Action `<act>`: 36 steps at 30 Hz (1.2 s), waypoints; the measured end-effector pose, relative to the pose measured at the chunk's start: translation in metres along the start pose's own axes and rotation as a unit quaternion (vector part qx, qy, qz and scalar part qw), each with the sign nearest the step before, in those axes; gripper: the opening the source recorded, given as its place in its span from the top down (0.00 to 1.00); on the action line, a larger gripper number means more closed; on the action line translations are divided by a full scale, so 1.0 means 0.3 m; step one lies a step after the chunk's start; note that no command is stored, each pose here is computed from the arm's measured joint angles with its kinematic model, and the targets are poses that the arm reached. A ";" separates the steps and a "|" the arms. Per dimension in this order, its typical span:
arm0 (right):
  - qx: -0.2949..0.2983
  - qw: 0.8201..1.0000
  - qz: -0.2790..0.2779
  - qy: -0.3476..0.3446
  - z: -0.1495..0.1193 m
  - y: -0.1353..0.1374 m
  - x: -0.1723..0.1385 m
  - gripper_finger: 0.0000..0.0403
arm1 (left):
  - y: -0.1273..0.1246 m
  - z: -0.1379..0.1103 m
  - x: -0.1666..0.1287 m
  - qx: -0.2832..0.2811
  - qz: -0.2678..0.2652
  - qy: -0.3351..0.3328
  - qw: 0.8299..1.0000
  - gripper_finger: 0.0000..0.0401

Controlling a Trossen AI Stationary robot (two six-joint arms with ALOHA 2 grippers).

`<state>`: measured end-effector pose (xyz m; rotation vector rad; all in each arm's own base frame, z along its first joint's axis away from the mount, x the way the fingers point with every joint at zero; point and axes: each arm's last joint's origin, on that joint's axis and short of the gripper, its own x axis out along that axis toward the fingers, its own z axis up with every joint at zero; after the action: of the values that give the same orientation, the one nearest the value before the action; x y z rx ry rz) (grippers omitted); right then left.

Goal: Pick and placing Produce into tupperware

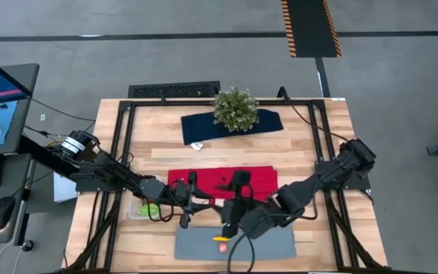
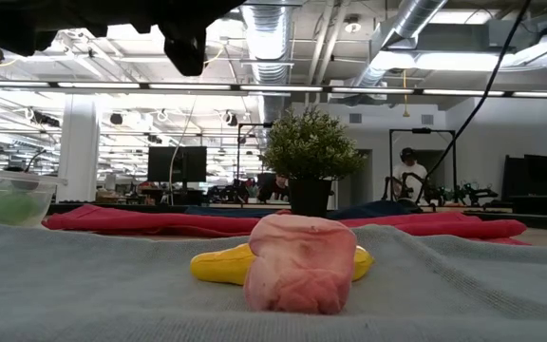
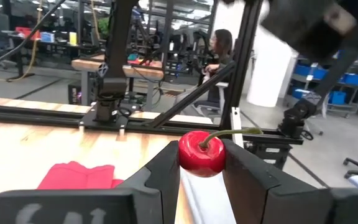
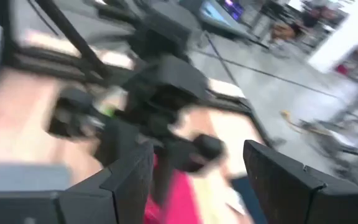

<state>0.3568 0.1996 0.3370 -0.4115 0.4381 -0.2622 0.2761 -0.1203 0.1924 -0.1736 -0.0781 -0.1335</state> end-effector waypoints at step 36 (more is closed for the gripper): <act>0.091 0.969 -0.128 0.189 -0.454 0.135 -0.301 0.32 | 0.043 0.157 -0.357 -0.091 0.200 0.258 0.941 0.76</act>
<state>0.2215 0.2208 0.2389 -0.2361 0.7296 -0.6328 0.1690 -0.0858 0.2270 -0.3297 0.4942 0.2238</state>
